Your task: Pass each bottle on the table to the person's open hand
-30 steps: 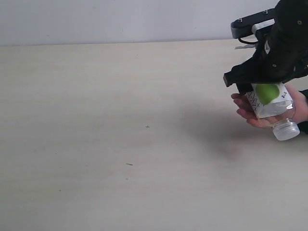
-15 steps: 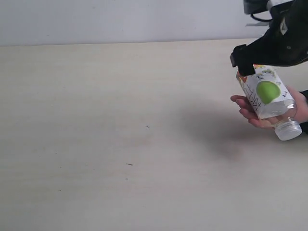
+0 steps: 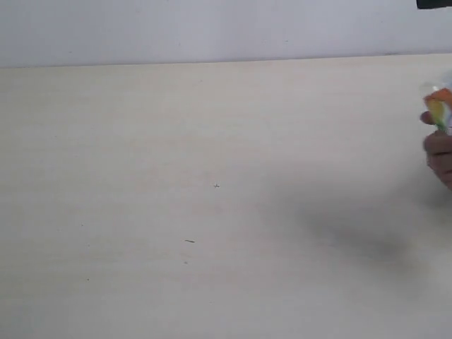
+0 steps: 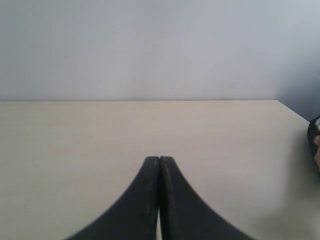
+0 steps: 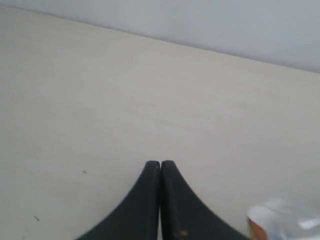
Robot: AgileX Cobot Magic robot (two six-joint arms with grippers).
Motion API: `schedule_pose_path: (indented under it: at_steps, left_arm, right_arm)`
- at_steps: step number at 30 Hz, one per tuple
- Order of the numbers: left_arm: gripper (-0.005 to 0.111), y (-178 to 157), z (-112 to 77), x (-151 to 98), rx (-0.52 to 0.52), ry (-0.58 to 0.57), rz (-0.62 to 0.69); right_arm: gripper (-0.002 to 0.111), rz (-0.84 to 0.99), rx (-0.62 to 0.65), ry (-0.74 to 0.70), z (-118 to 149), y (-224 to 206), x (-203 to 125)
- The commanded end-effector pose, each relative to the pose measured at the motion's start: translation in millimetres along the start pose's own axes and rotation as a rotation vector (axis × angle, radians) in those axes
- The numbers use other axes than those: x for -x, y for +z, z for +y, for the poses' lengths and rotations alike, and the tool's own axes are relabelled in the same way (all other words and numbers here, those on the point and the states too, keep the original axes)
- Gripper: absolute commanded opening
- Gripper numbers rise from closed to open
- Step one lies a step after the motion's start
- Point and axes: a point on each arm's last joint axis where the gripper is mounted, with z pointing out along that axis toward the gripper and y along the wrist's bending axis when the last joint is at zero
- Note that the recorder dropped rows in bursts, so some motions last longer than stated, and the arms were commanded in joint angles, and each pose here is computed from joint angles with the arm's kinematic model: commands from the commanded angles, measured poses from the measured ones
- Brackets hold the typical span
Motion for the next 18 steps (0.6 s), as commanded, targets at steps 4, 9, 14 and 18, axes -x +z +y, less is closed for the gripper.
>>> schedule_pose_path:
  at_steps: [4, 9, 14, 18]
  left_arm:
    - [0.001, -1.3, 0.3, 1.0, 0.002, -0.001, -0.021]
    - [0.001, -1.3, 0.3, 1.0, 0.002, -0.001, -0.021]
    - [0.001, -1.3, 0.3, 1.0, 0.002, -0.001, -0.021]
    - [0.001, -1.3, 0.3, 1.0, 0.002, -0.001, -0.021]
  right_arm:
    - [0.000, -0.114, 0.029, -0.003, 3.6, -34.4, -0.5]
    - [0.000, -0.151, 0.030, -0.006, 4.2, -46.4, -1.6]
    - [0.000, -0.164, 0.031, -0.007, 4.4, -50.9, -2.1]
    - [0.000, -0.164, 0.031, -0.007, 4.4, -50.9, -2.1]
